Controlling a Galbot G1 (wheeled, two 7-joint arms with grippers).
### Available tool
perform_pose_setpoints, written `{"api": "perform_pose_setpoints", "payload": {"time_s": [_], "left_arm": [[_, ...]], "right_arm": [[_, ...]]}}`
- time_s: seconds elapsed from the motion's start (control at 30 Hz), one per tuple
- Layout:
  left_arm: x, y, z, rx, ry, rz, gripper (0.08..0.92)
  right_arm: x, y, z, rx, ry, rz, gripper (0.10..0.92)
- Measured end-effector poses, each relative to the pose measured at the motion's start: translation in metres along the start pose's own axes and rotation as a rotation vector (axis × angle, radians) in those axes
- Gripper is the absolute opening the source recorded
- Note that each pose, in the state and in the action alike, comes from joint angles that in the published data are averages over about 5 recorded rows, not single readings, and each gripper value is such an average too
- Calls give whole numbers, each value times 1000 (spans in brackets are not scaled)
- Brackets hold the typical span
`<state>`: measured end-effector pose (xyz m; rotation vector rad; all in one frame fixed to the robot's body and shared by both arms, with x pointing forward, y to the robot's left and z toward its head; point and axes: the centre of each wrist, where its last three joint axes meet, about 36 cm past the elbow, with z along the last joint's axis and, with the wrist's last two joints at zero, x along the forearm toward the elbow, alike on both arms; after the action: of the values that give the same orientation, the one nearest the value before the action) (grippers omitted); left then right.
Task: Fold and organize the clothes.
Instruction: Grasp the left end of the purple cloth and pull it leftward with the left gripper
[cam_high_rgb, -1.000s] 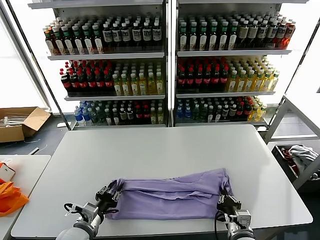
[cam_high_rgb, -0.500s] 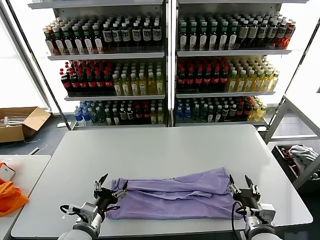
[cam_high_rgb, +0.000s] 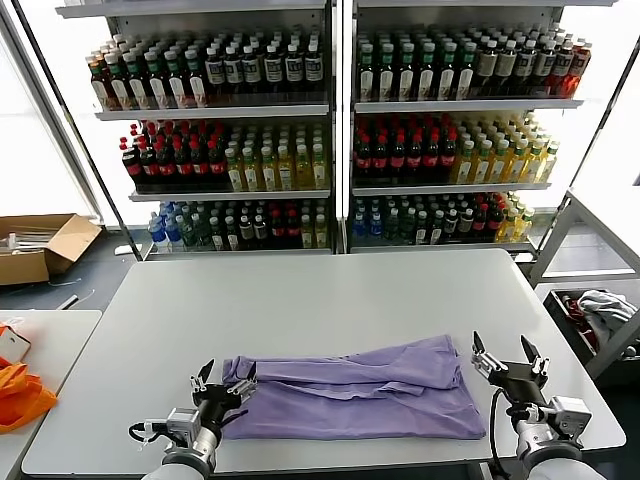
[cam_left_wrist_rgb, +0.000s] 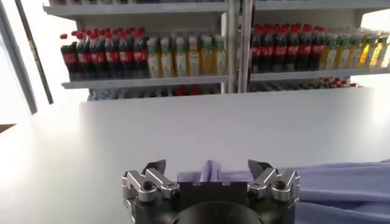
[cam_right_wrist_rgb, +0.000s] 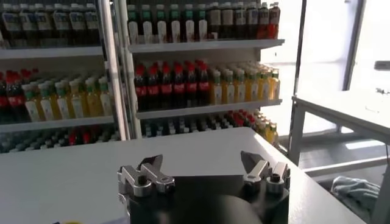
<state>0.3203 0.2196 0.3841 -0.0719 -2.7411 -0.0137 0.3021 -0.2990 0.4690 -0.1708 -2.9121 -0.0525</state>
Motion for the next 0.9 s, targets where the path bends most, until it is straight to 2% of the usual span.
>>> {"api": "perform_pose_setpoints", "payload": {"time_s": [0.37,0.47,0.67,0.9], "left_arm": [[-9,5,25,28,67,-27,811],[-11,5,30,37,78,-26,751],[-12,8,37,46,87,-20,578],[-12,13,39,43,76,-15,370]], "right_arm": [[-3,-1,-4,-15,-6,-13,823],[-5,-1,-5,-18,-7,-12,823],[-10,-3,-8,-23,-14,-7,823],[-16,-4,-13,-26,-22,-4,823]]}}
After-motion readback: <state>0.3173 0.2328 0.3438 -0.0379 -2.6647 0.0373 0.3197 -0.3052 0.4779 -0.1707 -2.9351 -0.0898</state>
